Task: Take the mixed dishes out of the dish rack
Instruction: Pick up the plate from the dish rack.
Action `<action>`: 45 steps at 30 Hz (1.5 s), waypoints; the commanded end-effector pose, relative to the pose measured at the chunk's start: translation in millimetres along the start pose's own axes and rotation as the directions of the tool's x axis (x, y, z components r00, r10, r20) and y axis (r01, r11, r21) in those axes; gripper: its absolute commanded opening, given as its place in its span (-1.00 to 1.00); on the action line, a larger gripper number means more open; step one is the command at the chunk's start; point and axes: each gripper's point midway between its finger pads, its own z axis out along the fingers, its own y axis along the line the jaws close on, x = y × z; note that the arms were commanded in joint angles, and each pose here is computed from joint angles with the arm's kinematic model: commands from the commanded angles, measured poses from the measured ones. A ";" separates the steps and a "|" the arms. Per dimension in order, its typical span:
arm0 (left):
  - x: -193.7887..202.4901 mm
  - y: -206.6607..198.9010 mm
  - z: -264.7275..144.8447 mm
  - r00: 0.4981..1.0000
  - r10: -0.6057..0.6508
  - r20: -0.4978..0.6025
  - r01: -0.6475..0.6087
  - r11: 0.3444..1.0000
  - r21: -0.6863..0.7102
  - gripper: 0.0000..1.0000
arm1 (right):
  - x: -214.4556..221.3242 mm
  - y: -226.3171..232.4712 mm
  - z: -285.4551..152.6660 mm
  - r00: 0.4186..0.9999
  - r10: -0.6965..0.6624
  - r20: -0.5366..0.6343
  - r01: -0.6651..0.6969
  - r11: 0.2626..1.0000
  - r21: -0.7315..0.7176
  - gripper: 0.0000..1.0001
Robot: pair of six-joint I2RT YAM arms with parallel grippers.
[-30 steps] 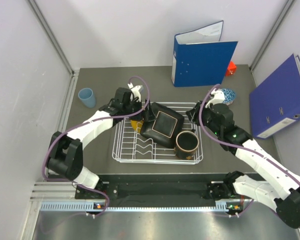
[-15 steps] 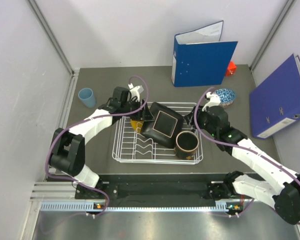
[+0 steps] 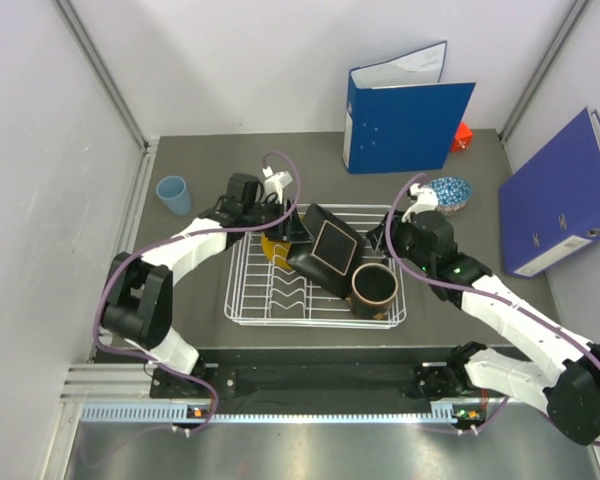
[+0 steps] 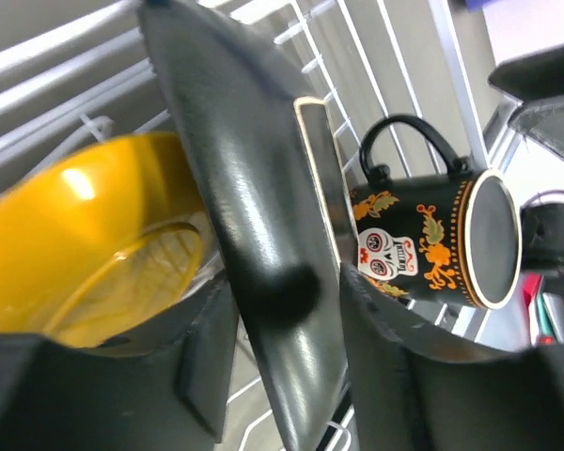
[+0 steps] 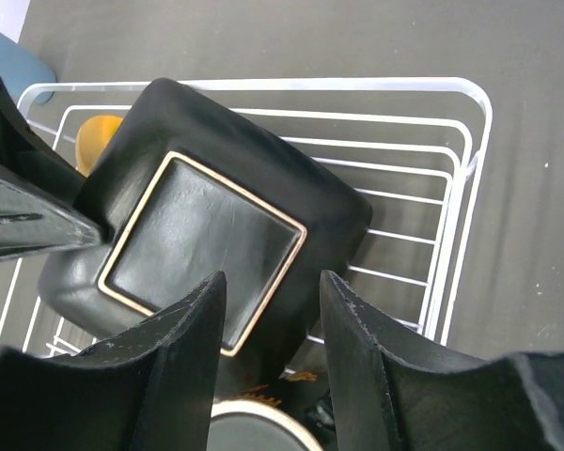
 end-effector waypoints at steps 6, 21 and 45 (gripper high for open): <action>16.9 -23.4 8.0 0.997 0.013 -0.070 -0.003 0.990 0.140 -0.21 | -5.1 9.4 3.5 1.000 0.006 0.023 -0.005 0.999 -0.036 -0.10; 11.4 -37.6 -2.2 0.998 0.058 -0.039 -0.051 0.985 0.162 -1.00 | -5.0 9.6 5.4 1.000 0.006 0.018 -0.005 0.999 -0.035 -0.11; 16.5 -66.0 -12.4 0.999 0.022 -0.047 -0.007 0.955 0.296 -1.00 | -4.2 9.3 7.6 1.000 0.005 0.009 -0.005 1.000 -0.030 -0.12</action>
